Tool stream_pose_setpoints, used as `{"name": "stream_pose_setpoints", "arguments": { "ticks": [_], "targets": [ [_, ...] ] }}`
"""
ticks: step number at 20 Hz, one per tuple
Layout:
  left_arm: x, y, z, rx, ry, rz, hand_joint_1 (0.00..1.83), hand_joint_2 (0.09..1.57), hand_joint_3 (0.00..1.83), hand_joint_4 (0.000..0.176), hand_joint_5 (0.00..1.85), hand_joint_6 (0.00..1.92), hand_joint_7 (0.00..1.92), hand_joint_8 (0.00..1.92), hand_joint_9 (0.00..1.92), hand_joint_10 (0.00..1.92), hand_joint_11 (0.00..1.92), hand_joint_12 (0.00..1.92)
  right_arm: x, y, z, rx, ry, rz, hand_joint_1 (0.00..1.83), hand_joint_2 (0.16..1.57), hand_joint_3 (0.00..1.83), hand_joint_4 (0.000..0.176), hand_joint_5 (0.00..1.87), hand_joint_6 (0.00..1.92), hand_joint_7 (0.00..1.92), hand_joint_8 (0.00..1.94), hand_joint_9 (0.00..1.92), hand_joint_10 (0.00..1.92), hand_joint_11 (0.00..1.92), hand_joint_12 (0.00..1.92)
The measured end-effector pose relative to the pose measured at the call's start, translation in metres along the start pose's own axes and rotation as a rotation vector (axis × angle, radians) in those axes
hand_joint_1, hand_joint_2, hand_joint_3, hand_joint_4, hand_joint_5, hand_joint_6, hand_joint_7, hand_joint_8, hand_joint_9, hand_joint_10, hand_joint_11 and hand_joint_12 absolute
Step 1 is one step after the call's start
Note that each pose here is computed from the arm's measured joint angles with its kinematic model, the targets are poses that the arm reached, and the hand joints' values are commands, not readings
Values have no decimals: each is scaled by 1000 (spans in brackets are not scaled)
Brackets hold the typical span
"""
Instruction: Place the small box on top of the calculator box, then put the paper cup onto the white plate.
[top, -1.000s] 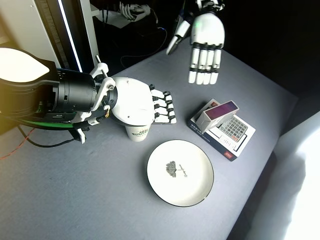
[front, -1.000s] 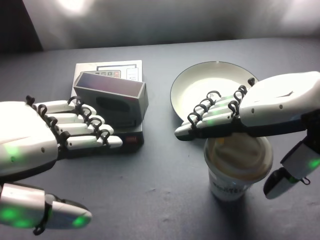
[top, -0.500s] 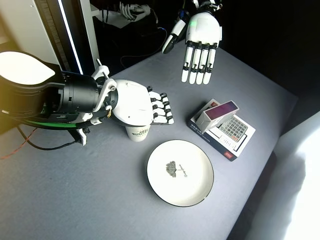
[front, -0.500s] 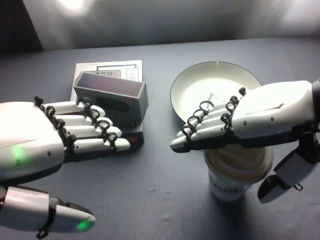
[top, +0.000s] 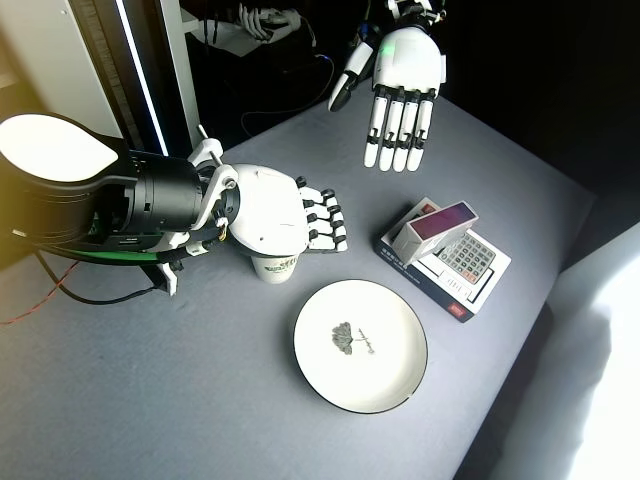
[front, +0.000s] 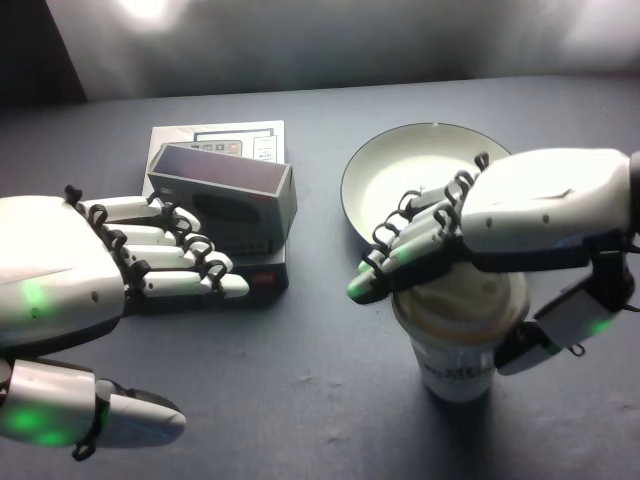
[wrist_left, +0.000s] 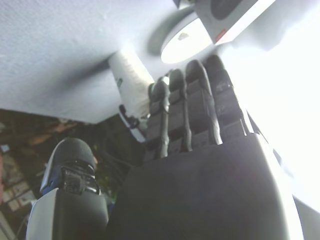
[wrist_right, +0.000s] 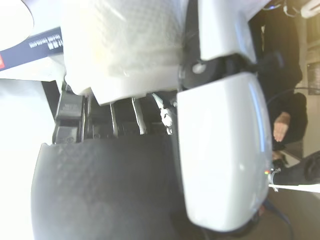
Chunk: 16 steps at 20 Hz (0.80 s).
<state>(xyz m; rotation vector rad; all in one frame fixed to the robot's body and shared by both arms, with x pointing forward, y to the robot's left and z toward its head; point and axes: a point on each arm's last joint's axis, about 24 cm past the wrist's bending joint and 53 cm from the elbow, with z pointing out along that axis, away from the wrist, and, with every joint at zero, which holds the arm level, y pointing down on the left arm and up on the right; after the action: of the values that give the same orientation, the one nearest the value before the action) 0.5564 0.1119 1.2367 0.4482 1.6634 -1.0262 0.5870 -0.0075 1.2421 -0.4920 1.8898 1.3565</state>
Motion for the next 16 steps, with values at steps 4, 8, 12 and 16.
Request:
{"name": "stream_pose_setpoints", "arguments": {
  "ticks": [4,8,12,16],
  "targets": [
    [1,-2,1,8,2,-8,0,1226,1,0,274,3,300,5,271,3,0,461,0,0,1,-1,-2,2,1488,1125,0,0,855,1070,990,869,843,1118,820,1593],
    [0,-1,1,6,0,-9,0,1235,0,0,286,1,315,3,287,3,0,482,0,0,1,-2,-1,2,1486,1141,1,0,806,1144,953,914,833,1151,775,1645],
    [-2,-1,2,7,-6,-10,0,1245,1,0,288,1,325,3,289,4,0,475,-7,6,0,-25,-28,23,1488,1134,2,0,811,1124,974,916,845,1115,778,1635],
    [-3,-2,2,9,-8,-4,0,1251,1,0,305,9,332,6,300,5,1,499,-29,11,-3,-39,-87,13,1486,1143,0,0,800,1145,948,934,827,1157,780,1639]
  ]
}}
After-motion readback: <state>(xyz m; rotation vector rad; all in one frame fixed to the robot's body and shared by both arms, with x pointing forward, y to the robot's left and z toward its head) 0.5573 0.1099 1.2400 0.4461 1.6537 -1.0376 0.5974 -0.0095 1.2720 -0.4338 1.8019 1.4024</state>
